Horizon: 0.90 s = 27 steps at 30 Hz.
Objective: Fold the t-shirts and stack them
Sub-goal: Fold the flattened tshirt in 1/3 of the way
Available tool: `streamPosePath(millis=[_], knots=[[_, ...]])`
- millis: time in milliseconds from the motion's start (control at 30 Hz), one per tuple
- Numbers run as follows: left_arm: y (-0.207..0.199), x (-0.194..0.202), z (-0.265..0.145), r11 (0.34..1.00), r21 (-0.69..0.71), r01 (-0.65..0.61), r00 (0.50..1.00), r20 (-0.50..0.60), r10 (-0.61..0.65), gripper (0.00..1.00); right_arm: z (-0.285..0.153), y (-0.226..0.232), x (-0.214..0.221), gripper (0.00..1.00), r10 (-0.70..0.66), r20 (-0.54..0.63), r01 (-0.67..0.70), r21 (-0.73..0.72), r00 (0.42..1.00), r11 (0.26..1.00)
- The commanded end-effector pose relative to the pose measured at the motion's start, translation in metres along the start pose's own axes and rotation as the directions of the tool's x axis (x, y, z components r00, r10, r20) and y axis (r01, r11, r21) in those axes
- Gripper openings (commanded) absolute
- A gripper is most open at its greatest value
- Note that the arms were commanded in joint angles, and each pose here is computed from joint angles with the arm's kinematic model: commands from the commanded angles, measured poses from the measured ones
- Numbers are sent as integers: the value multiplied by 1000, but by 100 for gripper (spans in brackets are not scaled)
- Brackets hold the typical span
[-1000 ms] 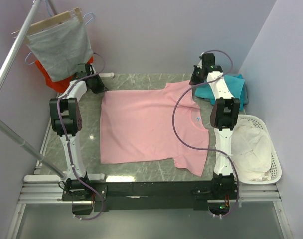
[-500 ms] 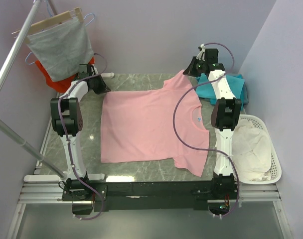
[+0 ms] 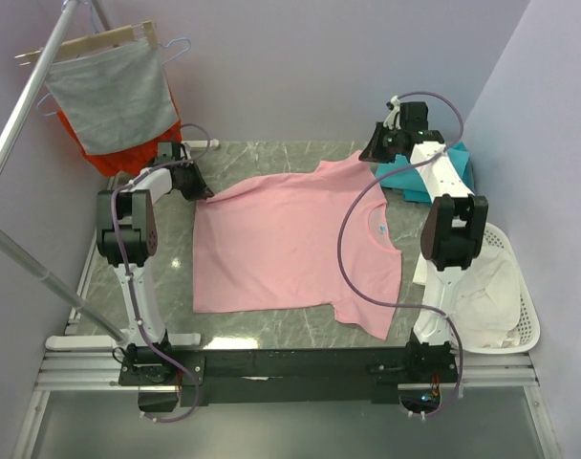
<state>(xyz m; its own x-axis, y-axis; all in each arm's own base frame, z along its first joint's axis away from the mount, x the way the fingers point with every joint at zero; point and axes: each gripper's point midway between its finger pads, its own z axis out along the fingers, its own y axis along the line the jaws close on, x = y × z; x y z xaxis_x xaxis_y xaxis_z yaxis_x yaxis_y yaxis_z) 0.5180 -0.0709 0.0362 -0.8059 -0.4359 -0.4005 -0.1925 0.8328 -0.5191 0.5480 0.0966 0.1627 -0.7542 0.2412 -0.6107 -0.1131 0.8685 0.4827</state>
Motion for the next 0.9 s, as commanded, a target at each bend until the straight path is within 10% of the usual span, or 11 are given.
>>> streamPosePath(millis=[0, 867], knots=[[-23, -27, -34, 999, 25, -48, 992, 117, 45, 1, -37, 15, -8, 0, -26, 62, 26, 8, 998, 1000], [11, 49, -62, 998, -59, 2, 999, 42, 1, 1, -80, -22, 152, 0, 91, -96, -67, 228, 991, 971]])
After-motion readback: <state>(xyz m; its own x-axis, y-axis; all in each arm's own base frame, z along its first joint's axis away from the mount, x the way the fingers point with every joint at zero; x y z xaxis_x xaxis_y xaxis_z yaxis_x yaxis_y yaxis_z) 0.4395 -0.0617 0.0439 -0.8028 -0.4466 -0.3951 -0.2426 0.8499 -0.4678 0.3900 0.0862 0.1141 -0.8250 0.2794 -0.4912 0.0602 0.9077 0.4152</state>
